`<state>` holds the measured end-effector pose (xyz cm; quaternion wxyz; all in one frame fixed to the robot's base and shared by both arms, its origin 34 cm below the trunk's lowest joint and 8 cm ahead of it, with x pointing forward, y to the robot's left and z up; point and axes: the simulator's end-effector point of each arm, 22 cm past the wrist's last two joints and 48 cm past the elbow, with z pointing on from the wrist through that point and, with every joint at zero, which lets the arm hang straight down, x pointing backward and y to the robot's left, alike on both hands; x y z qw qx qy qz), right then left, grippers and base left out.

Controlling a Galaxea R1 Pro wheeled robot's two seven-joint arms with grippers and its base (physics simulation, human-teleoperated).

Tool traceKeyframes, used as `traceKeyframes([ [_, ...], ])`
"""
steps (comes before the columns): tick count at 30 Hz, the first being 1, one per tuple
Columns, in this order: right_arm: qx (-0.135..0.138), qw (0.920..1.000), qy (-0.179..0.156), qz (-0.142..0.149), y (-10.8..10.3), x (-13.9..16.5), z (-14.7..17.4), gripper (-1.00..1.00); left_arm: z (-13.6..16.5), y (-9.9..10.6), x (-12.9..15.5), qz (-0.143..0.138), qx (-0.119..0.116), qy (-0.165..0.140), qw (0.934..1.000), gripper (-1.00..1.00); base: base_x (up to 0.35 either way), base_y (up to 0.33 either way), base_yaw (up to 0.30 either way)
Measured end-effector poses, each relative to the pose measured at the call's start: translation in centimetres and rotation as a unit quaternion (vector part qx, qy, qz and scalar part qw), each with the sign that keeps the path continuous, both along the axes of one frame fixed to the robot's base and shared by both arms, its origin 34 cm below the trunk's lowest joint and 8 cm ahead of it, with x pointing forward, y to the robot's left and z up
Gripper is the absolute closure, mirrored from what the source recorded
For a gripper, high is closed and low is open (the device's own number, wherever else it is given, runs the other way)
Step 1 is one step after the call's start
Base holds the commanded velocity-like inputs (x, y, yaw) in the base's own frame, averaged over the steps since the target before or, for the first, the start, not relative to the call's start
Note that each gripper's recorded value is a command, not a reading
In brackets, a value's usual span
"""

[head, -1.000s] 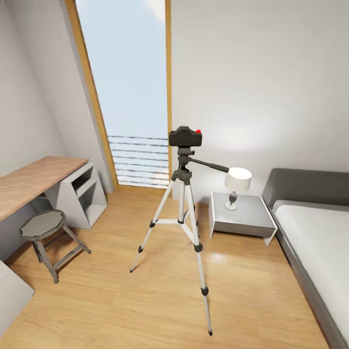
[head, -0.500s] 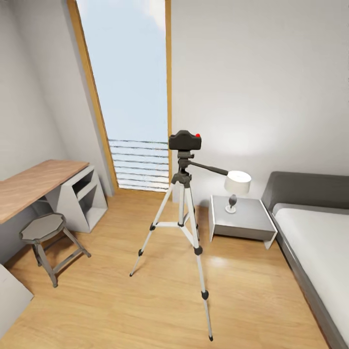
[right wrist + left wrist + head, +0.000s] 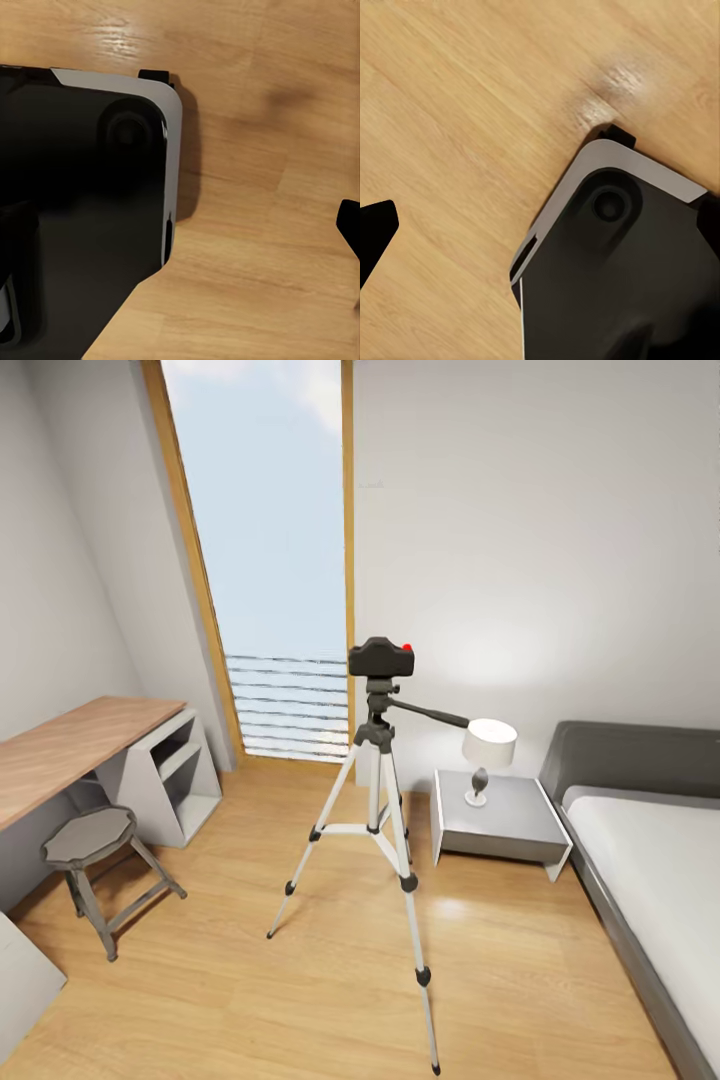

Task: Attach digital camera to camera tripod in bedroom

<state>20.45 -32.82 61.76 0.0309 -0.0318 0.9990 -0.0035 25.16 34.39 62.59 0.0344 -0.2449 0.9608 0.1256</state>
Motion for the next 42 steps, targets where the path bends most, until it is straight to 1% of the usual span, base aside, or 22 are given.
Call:
traceKeyframes([
  [35, -0.004, 0.9995, -0.031, -0.001, -0.2, 2.2, 0.6, -1.0, 0.9, 0.0, 2.1, 0.0, 0.0, -0.028, 0.9996, -1.0, 0.0, 0.0, 0.0],
  [42, -0.009, 0.9993, -0.036, -0.001, -0.3, 2.6, 0.7, -1.0, 1.0, 0.0, 2.5, 0.0, 0.0, -0.034, 0.9994, -1.0, 0.0, 0.0, 0.0],
])
